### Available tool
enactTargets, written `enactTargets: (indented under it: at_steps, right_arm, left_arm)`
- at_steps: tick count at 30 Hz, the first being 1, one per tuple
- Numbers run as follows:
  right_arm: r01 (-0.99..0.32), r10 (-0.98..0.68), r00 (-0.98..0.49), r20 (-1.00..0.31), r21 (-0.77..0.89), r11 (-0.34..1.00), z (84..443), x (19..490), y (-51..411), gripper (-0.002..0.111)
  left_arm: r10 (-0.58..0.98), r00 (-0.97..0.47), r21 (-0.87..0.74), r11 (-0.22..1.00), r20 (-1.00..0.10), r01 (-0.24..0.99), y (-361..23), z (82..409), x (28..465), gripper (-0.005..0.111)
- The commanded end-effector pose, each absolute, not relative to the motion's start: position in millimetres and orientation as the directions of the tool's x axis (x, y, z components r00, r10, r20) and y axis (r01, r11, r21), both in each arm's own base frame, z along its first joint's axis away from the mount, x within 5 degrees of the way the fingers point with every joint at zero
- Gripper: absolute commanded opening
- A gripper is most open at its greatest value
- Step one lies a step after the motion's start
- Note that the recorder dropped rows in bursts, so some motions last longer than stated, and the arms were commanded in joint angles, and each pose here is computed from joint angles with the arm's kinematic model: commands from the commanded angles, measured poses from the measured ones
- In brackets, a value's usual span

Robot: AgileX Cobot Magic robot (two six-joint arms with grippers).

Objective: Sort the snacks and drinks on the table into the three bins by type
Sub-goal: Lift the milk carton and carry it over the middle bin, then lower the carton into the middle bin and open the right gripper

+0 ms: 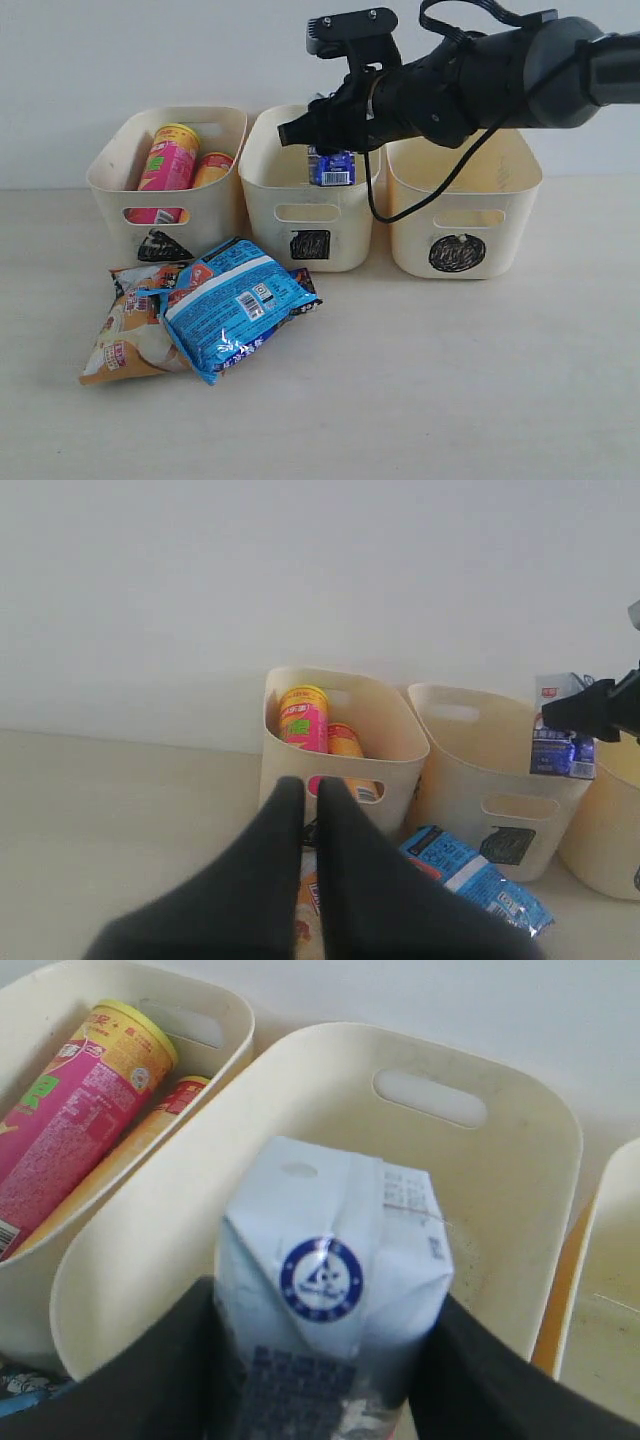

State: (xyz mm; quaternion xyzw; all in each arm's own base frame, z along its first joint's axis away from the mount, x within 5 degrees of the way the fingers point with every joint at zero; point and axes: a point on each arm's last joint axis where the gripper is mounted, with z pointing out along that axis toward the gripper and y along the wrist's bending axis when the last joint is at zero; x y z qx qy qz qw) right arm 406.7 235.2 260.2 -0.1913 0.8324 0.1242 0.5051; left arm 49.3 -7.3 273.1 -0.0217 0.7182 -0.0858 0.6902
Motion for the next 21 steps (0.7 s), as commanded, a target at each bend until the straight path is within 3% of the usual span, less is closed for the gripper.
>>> enactTargets:
  at_steps: [1, 3, 7, 18, 19, 21]
  right_arm:
    - [-0.462, -0.177, -0.358, -0.917, 0.009, 0.887, 271.6, 409.7, 234.3, 0.044]
    - [-0.471, -0.168, -0.341, -0.925, 0.013, 0.882, 273.4, 409.9, 235.5, 0.060]
    - [-0.476, -0.163, -0.332, -0.929, 0.015, 0.880, 274.3, 410.0, 236.2, 0.069]
    - [-0.448, -0.172, -0.359, -0.917, 0.008, 0.894, 283.7, 405.3, 230.2, 0.068]
    - [-0.443, -0.171, -0.359, -0.917, 0.007, 0.896, 287.9, 403.6, 228.6, 0.066]
    - [-0.420, -0.172, -0.383, -0.908, 0.005, 0.908, 296.0, 399.0, 223.5, 0.052]
  left_arm:
    - [-0.148, -0.049, -0.152, 0.984, -0.988, 0.095, -7.7, 272.0, 49.4, 0.004]
    - [-0.148, -0.049, -0.152, 0.984, -0.988, 0.095, -7.7, 272.0, 49.4, 0.004]
    - [-0.148, -0.049, -0.152, 0.984, -0.988, 0.095, -7.7, 272.0, 49.4, 0.004]
    - [-0.148, -0.049, -0.152, 0.984, -0.988, 0.095, -7.7, 272.0, 49.4, 0.004]
    - [-0.148, -0.049, -0.152, 0.984, -0.988, 0.095, -7.7, 272.0, 49.4, 0.004]
    - [-0.148, -0.049, -0.152, 0.984, -0.988, 0.095, -7.7, 272.0, 49.4, 0.004]
